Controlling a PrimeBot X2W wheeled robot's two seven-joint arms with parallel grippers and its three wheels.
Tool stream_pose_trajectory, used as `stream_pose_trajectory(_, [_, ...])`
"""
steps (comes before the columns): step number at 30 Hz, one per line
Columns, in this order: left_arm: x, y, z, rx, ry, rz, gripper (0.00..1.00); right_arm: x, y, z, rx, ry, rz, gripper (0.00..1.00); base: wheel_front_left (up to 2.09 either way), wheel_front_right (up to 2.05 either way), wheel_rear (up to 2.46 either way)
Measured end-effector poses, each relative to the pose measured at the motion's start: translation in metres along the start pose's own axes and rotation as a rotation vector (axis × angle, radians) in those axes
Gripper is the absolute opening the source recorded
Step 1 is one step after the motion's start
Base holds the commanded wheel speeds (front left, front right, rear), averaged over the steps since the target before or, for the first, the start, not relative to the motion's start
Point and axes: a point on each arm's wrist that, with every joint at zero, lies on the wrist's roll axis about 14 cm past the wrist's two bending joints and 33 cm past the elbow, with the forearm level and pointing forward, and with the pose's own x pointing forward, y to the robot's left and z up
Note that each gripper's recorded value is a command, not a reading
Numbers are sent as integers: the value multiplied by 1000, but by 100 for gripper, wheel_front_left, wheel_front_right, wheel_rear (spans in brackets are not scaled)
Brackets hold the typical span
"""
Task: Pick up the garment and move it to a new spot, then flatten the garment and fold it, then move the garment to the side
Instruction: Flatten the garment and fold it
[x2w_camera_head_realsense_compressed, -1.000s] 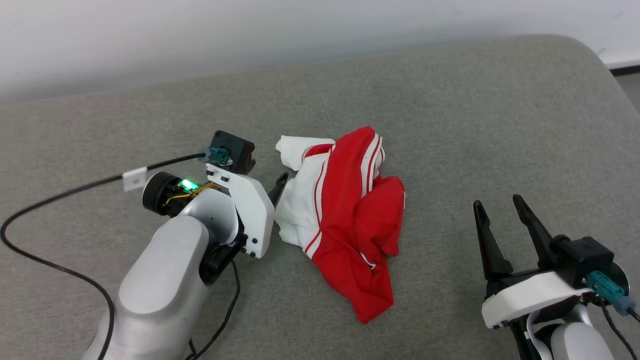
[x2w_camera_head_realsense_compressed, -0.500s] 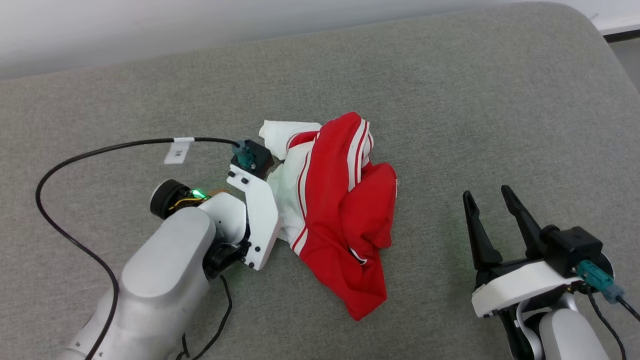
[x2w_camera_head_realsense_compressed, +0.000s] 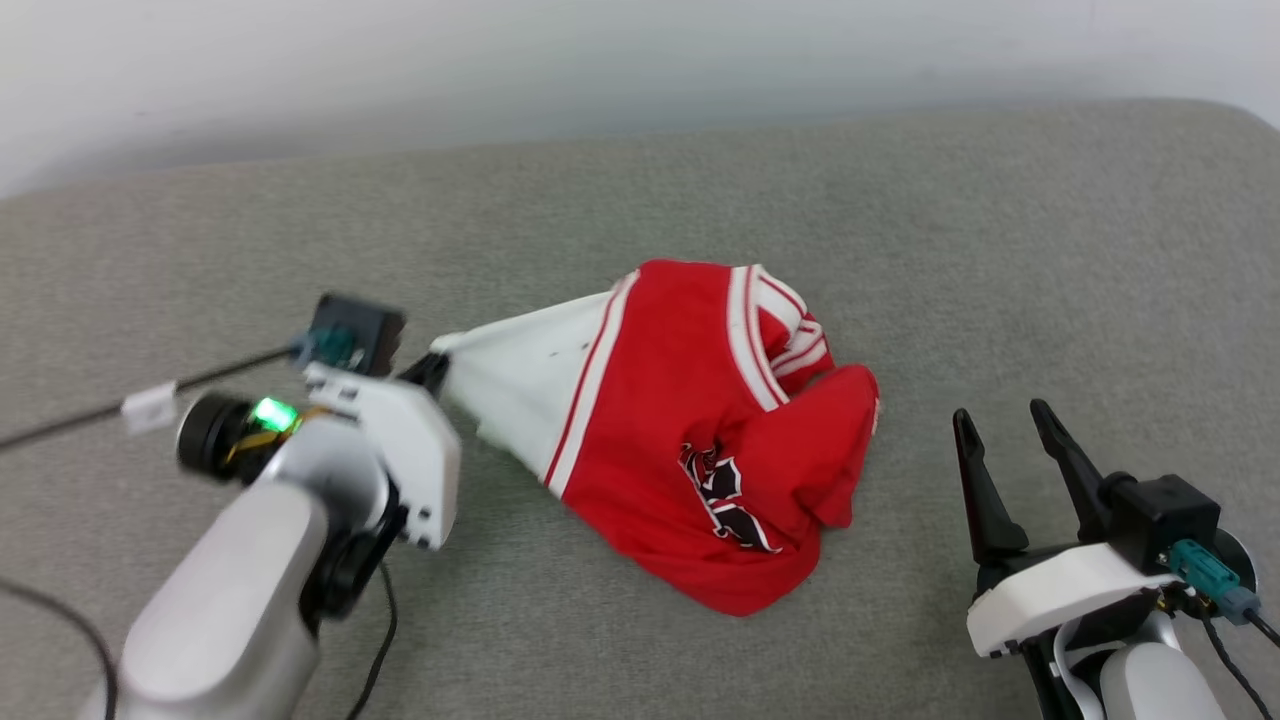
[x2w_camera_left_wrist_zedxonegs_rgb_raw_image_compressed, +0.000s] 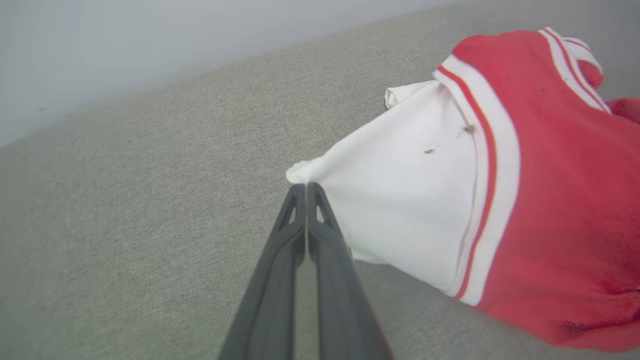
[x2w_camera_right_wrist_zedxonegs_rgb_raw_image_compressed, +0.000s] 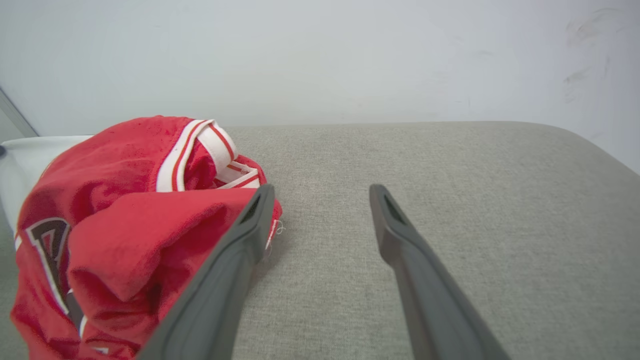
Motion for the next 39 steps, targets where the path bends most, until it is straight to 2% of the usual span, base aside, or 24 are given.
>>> stream_pose_trajectory(5, [-57, 24, -56, -159, 55, 152, 0, -2, 14, 7, -10, -11, 39, 100, 0, 0, 0])
stream_pose_trajectory(9, [-99, 19, -123, -314, 184, 234, 0, -4, 20, 13, -12, -20, 58, 100, 0, 0, 0])
stream_pose_trajectory(13, [-120, 0, -162, -443, 259, 255, 0, -8, 23, 17, -21, -25, 65, 100, 0, 0, 0])
stream_pose_trajectory(14, [-121, -4, -165, -462, 261, 253, 25, -9, 23, 18, -23, -25, 64, 100, 0, 0, 0])
stream_pose_trajectory(15, [-123, -8, -167, -486, 253, 252, 58, -13, 21, 20, -25, -29, 59, 100, 0, 0, 0])
stream_pose_trajectory(16, [-123, -8, -165, -489, 229, 257, 100, -15, 20, 20, -27, -27, 56, 100, 0, 0, 0])
stream_pose_trajectory(19, [-121, -3, -146, -455, 125, 272, 100, -21, 19, 25, -35, -35, 51, 100, 0, 0, 0])
stream_pose_trajectory(23, [-119, 12, -90, -372, -134, 298, 100, -30, 19, 31, -43, -46, 49, 100, 0, 0, 0])
stream_pose_trajectory(30, [-125, 11, -9, -254, -499, 294, 100, -40, 14, 41, -48, -69, 33, 100, 0, 0, 0])
stream_pose_trajectory(36, [-129, 5, 16, -210, -608, 282, 100, -40, 1, 37, -26, -35, -5, 100, 0, 0, 0])
stream_pose_trajectory(39, [-133, 5, 22, -203, -636, 285, 100, -37, -10, 21, 8, 47, -31, 100, 0, 0, 0])
